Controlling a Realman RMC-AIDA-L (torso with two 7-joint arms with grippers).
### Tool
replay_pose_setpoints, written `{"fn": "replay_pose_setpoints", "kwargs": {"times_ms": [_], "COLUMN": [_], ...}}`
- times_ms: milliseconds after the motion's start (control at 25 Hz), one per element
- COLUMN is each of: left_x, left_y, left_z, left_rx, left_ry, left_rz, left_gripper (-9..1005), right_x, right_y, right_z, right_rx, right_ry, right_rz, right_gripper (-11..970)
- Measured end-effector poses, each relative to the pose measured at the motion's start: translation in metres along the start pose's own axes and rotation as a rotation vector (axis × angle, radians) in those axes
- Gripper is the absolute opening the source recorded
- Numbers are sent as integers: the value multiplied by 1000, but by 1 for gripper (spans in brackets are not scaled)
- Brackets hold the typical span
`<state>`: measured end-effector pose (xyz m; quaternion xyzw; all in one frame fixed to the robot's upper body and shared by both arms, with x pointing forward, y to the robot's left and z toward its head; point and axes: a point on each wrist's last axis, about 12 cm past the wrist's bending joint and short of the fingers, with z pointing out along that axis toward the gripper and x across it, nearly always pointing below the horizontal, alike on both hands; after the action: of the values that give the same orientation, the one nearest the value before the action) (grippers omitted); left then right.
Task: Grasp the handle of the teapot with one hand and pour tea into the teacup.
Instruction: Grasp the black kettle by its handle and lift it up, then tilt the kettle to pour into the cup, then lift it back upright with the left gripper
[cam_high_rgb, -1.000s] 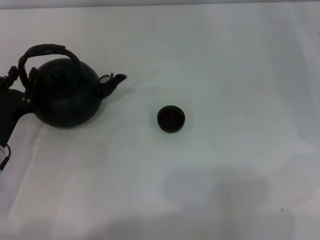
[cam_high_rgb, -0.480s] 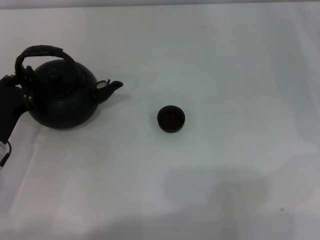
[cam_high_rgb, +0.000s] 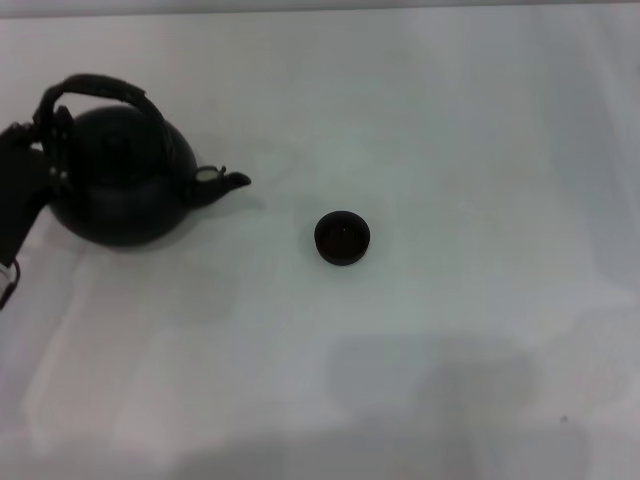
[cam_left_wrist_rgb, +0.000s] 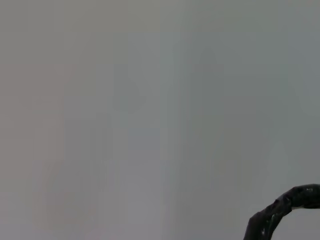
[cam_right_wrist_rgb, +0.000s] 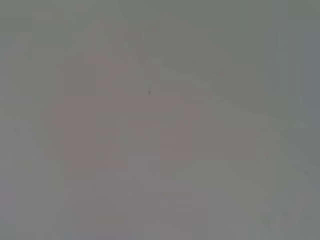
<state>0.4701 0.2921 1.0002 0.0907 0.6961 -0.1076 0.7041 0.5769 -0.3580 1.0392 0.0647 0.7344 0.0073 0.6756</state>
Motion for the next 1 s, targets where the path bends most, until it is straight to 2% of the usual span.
{"fn": "replay_pose_setpoints", "kwargs": {"times_ms": [280, 320, 480, 680, 1000], "left_x": [-23, -31, -42, -61, -89], "left_y": [13, 17, 20, 23, 35], "left_z": [16, 25, 37, 61, 90], "left_rx": [51, 90, 170, 331, 461], "left_ry": [-114, -137, -158, -168, -177], "left_rz": [44, 76, 144, 270, 379], "left_gripper": [123, 123, 123, 122, 121], "right_x": [0, 1, 1, 1, 3], "right_y": [0, -1, -1, -1, -2], "right_z": [0, 0, -1, -1, -2], "right_rx": [2, 3, 3, 3, 9], "right_ry": [3, 4, 5, 6, 15], "right_rz": [0, 0, 0, 0, 0], "right_gripper": [845, 845, 845, 844, 844]}}
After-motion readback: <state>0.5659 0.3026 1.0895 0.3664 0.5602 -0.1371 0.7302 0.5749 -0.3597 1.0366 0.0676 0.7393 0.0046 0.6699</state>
